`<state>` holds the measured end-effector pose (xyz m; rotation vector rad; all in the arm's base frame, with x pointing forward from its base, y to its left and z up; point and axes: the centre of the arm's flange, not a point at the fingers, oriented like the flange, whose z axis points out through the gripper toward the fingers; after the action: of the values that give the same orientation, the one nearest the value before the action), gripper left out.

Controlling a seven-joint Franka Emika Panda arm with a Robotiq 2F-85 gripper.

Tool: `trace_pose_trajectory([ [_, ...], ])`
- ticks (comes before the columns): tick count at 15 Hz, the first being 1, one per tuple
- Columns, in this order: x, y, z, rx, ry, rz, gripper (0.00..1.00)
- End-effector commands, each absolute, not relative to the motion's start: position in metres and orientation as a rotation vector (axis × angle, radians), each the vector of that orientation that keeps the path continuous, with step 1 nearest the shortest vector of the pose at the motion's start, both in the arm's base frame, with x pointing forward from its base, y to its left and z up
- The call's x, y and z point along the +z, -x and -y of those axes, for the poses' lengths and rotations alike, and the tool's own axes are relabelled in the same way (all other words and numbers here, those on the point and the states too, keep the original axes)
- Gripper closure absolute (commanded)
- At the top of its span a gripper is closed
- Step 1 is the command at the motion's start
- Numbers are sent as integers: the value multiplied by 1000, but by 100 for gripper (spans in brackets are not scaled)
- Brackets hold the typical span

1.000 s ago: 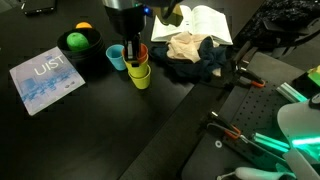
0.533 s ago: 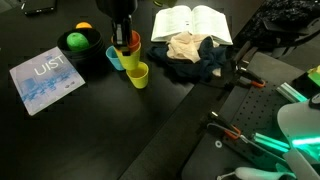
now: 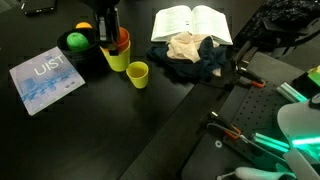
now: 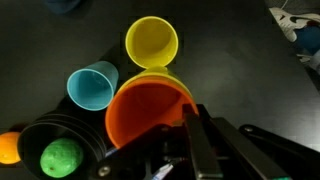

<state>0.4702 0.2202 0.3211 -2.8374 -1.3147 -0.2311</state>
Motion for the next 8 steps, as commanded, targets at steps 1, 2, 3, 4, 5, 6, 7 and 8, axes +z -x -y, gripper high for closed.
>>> trace_pose_trajectory([
  [1, 326, -454, -244, -244, 2747, 1322, 98],
  [2, 321, -448, -252, -234, 2722, 1321, 98],
  [3, 318, -444, -258, -229, 2704, 1321, 98],
  [4, 311, -442, -264, -225, 2691, 1331, 98],
  [5, 305, -441, -268, -210, 2678, 1329, 98],
  [6, 299, -440, -271, -195, 2668, 1325, 98],
  [7, 292, -439, -273, -182, 2659, 1322, 98],
  [8, 285, -438, -275, -172, 2653, 1320, 98],
])
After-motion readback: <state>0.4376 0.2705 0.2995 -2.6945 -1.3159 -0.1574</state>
